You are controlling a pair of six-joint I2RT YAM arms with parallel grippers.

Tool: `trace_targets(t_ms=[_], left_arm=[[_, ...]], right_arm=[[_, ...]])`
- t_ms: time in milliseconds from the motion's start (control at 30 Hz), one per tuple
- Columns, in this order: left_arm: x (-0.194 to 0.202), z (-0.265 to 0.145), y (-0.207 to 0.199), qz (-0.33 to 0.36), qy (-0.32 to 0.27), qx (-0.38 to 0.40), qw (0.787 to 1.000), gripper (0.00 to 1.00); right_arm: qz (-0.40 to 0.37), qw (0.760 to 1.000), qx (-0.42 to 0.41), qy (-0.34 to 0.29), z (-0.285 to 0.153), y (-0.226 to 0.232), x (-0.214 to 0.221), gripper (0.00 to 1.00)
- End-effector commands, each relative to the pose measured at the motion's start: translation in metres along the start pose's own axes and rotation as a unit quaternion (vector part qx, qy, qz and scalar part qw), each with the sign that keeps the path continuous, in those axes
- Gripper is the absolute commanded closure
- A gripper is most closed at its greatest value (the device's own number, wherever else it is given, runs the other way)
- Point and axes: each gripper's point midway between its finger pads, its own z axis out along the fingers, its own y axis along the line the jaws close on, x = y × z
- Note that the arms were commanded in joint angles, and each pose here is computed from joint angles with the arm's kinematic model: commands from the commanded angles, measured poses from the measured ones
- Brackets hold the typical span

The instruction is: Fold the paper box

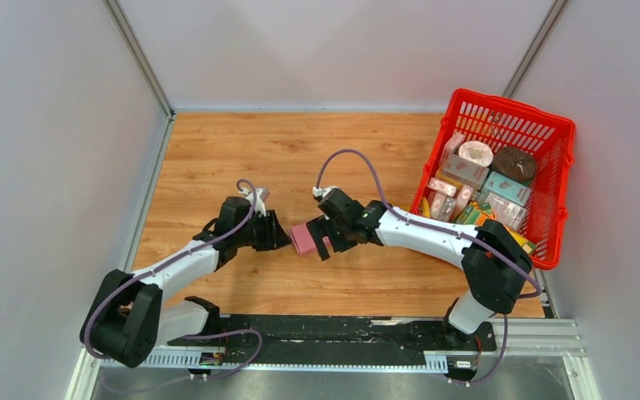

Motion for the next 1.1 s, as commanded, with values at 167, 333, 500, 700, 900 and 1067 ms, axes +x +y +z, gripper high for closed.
trace_targets(t_ms=[167,333,500,700,900,1067], left_arm=[[-0.002,0.035,-0.021,-0.102,-0.021,0.067,0.992,0.50],[0.002,0.049,-0.015,-0.142,-0.023,0.068,0.987,0.48],[0.001,0.056,-0.005,-0.149,-0.027,0.043,0.987,0.52],[-0.018,0.067,0.006,-0.155,-0.035,0.008,0.987,0.64],[-0.077,0.081,0.017,-0.178,-0.069,0.001,0.982,0.67],[-0.154,0.097,0.010,-0.164,-0.088,0.007,0.983,0.67]], right_arm=[[0.007,0.997,-0.071,0.005,0.016,-0.008,-0.041,0.09],[0.067,0.990,-0.127,0.010,0.036,-0.017,-0.053,0.13],[0.105,0.979,-0.171,0.025,0.055,-0.021,-0.056,0.28],[0.128,0.981,-0.146,0.008,0.062,-0.031,-0.079,0.43],[0.147,0.981,-0.117,-0.056,0.054,-0.035,-0.139,0.46],[0.159,0.979,-0.084,-0.099,0.077,-0.048,-0.201,0.44]])
